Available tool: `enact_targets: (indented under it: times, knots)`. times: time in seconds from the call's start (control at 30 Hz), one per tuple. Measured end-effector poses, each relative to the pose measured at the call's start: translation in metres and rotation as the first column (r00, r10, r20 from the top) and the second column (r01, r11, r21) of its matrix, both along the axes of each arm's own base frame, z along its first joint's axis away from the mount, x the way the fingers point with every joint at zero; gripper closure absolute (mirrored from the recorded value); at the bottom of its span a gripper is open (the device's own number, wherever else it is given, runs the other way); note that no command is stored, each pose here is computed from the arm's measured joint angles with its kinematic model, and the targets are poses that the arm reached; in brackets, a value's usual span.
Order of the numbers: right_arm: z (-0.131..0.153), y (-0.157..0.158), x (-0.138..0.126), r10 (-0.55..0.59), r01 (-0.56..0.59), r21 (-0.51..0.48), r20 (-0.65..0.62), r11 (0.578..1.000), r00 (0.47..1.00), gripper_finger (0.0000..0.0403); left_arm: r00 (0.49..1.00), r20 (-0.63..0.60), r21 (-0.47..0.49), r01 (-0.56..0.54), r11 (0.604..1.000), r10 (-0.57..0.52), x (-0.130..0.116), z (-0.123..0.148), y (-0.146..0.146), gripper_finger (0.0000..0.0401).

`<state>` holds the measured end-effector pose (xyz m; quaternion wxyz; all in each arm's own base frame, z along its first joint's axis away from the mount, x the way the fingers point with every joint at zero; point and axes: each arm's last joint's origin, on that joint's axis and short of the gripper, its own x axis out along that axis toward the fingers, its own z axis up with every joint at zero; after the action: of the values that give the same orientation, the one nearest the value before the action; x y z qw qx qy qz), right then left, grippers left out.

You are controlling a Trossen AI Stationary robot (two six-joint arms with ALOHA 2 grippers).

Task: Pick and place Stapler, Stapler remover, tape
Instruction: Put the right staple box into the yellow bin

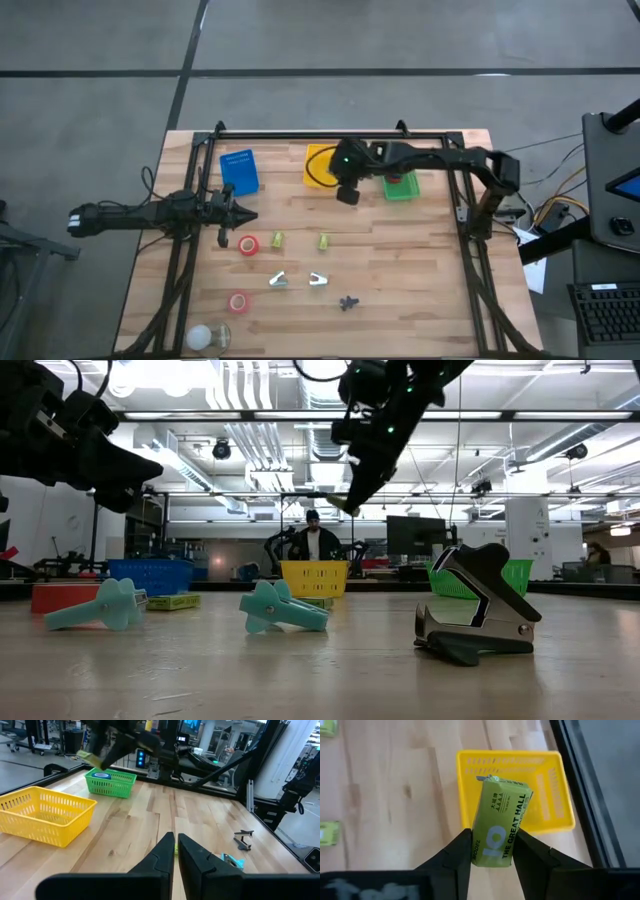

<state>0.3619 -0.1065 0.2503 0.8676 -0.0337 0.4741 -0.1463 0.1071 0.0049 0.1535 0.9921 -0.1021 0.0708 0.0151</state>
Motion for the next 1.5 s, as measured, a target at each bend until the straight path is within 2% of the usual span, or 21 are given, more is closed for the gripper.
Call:
enact_targets:
  times: [0.13, 0.37, 0.57, 0.87, 1.03, 1.27, 1.5]
  knots:
    - [-0.011, -0.02, 0.011, 0.064, -0.064, 0.008, -0.031, 0.998, 0.997, 0.0276, 1.0, -0.002, 0.0, 0.0, 1.0, 0.0, 0.0, 0.0, 0.0, 0.0375]
    - [-0.025, -0.052, 0.033, 0.106, -0.108, -0.016, -0.1, 0.994, 0.989, 0.0284, 1.0, -0.005, 0.0, 0.0, 1.0, 0.0, 0.0, 0.0, 0.0, 0.0375]
    - [-0.036, -0.081, 0.047, 0.086, -0.089, -0.012, -0.152, 0.996, 0.985, 0.0277, 1.0, -0.005, 0.0, 0.0, 1.0, 0.0, 0.0, 0.0, 0.0, 0.0375]
    - [-0.049, -0.118, 0.052, 0.094, -0.09, 0.028, -0.269, 0.996, 0.958, 0.0282, 1.0, -0.006, 0.0, 0.0, 1.0, 0.0, 0.0, -0.001, 0.0, 0.0375]
    - [-0.053, -0.129, 0.061, 0.108, -0.098, 0.049, -0.275, 0.994, 0.955, 0.0276, 1.0, -0.006, 0.0, 0.0, 1.0, 0.0, 0.0, -0.001, 0.0, 0.0375]
    - [-0.075, -0.133, 0.066, 0.144, -0.117, 0.096, -0.351, 0.988, 0.925, 0.0269, 1.0, -0.006, 0.0, 0.0, 1.0, 0.0, 0.0, -0.001, 0.0, 0.0375]
    - [-0.074, -0.134, 0.067, 0.143, -0.122, 0.083, -0.342, 0.989, 0.929, 0.027, 1.0, -0.006, 0.0, 0.0, 1.0, 0.0, 0.0, -0.001, 0.0, 0.0375]
